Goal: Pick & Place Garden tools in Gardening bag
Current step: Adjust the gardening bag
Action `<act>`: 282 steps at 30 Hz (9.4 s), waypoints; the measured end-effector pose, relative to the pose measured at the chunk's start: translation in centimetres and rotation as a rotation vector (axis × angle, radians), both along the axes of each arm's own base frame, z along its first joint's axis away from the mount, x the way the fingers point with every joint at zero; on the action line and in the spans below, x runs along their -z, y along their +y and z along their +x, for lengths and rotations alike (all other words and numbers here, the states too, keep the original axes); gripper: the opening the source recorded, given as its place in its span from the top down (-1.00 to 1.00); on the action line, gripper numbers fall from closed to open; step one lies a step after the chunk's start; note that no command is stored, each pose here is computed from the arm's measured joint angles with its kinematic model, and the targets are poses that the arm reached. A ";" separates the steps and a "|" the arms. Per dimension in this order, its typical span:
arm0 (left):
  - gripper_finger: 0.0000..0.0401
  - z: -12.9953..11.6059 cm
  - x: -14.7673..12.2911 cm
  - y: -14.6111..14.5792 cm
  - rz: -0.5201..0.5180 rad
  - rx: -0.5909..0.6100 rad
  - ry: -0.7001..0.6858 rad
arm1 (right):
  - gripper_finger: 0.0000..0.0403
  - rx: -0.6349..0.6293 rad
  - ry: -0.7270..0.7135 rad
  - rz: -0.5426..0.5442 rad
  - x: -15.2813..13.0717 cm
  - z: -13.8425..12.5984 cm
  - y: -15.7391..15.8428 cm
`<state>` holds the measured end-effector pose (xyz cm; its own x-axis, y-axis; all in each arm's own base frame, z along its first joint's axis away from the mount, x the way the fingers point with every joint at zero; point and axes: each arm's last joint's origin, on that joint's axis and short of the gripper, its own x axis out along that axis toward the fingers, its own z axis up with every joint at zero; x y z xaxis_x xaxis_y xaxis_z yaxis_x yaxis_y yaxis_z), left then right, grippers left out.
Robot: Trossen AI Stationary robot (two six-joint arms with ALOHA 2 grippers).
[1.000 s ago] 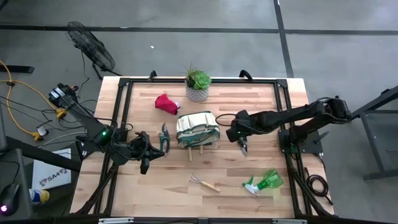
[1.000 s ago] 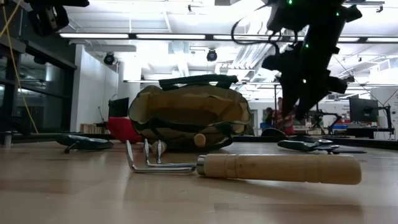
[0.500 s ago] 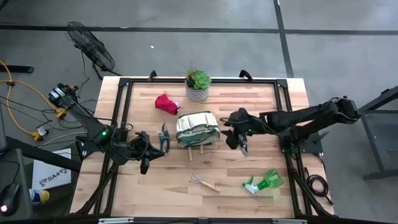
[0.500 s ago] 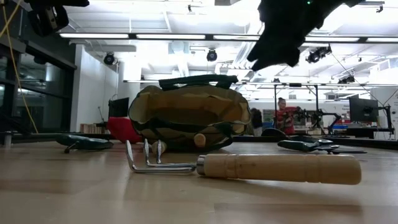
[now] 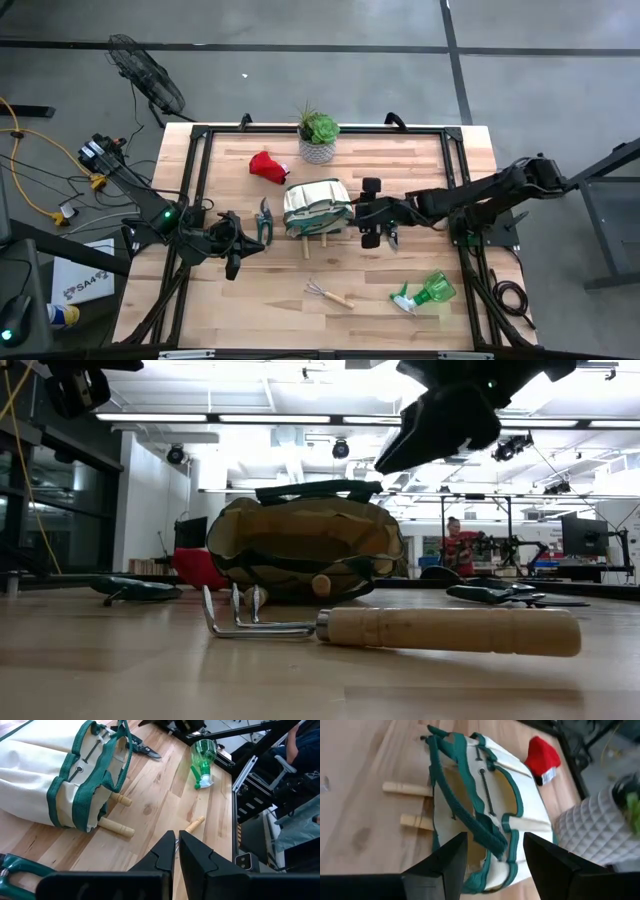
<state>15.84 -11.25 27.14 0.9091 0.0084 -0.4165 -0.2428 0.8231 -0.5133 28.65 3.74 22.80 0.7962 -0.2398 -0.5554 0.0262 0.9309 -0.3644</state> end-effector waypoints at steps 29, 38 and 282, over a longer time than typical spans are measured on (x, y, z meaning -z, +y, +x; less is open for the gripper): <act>0.89 0.0 0.0 0.0 -0.007 -0.003 0.001 | 0.34 -0.045 -0.004 -0.312 2.3 3.6 1.3; 0.89 0.0 0.0 0.0 -0.007 -0.004 0.000 | 0.95 0.025 -0.080 -0.231 -0.8 5.0 1.1; 1.00 10.7 6.8 18.4 -0.617 -0.197 0.291 | 0.98 0.792 0.307 0.793 -0.1 4.3 -17.4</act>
